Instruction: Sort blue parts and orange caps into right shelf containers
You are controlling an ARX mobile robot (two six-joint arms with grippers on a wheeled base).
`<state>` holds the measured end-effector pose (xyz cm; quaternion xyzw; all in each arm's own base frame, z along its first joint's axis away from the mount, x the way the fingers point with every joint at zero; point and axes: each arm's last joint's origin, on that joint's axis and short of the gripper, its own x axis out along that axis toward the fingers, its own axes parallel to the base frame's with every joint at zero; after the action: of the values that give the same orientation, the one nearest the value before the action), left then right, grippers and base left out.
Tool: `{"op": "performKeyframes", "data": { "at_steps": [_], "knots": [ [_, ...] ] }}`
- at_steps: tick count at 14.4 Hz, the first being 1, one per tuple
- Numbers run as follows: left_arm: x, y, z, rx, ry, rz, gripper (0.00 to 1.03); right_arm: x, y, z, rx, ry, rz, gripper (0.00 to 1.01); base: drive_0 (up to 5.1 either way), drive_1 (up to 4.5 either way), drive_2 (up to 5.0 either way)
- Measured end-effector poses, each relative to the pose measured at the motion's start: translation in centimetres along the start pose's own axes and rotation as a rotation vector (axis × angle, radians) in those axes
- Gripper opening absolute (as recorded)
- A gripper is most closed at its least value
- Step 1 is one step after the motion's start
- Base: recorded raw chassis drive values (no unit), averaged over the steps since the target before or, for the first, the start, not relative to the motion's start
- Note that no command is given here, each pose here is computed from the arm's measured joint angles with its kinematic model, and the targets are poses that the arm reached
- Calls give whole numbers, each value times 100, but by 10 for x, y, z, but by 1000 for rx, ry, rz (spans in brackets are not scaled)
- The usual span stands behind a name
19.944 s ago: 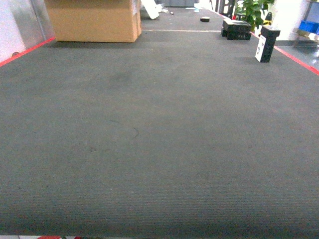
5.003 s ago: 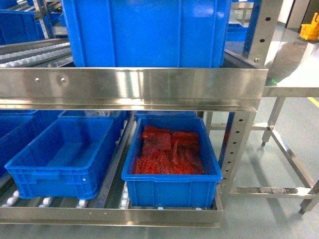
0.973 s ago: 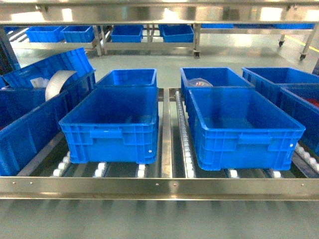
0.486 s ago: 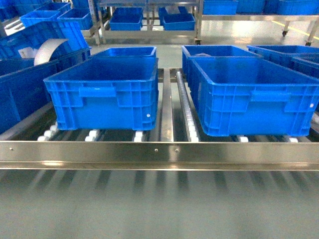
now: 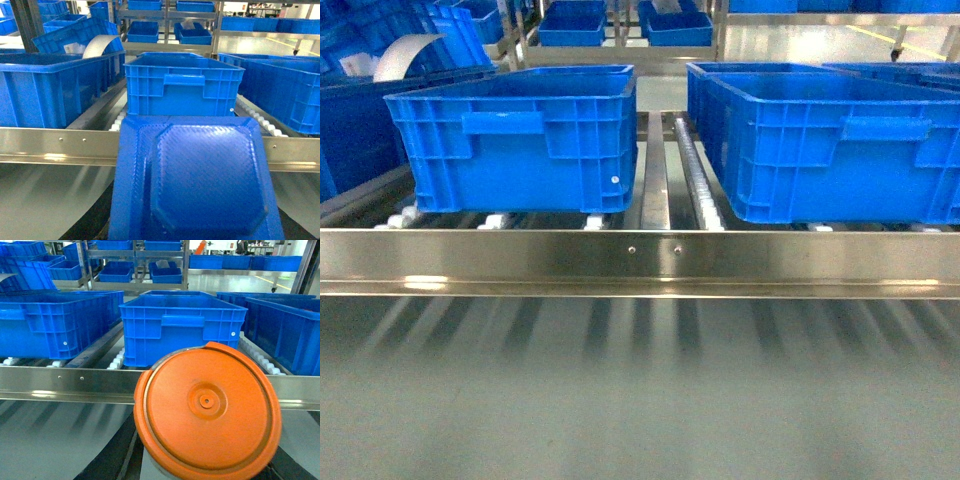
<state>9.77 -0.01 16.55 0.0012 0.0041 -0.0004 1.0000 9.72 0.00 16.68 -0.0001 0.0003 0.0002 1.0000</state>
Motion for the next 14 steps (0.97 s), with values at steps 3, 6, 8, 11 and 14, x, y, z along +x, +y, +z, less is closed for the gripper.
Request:
{"op": "performKeyframes", "data": {
  "at_steps": [3, 6, 8, 11, 14],
  "knots": [
    [0, 0, 0, 0, 0, 0, 43, 0, 0, 0, 0, -2, 0, 42, 0, 0, 0],
    [0, 0, 0, 0, 0, 0, 43, 0, 0, 0, 0, -2, 0, 42, 0, 0, 0],
    [0, 0, 0, 0, 0, 0, 43, 0, 0, 0, 0, -2, 0, 42, 0, 0, 0],
    [0, 0, 0, 0, 0, 0, 43, 0, 0, 0, 0, -1, 0, 42, 1, 290, -288],
    [0, 0, 0, 0, -2, 0, 43, 0, 0, 0, 0, -1, 0, 42, -3, 430, -437]
  ]
}}
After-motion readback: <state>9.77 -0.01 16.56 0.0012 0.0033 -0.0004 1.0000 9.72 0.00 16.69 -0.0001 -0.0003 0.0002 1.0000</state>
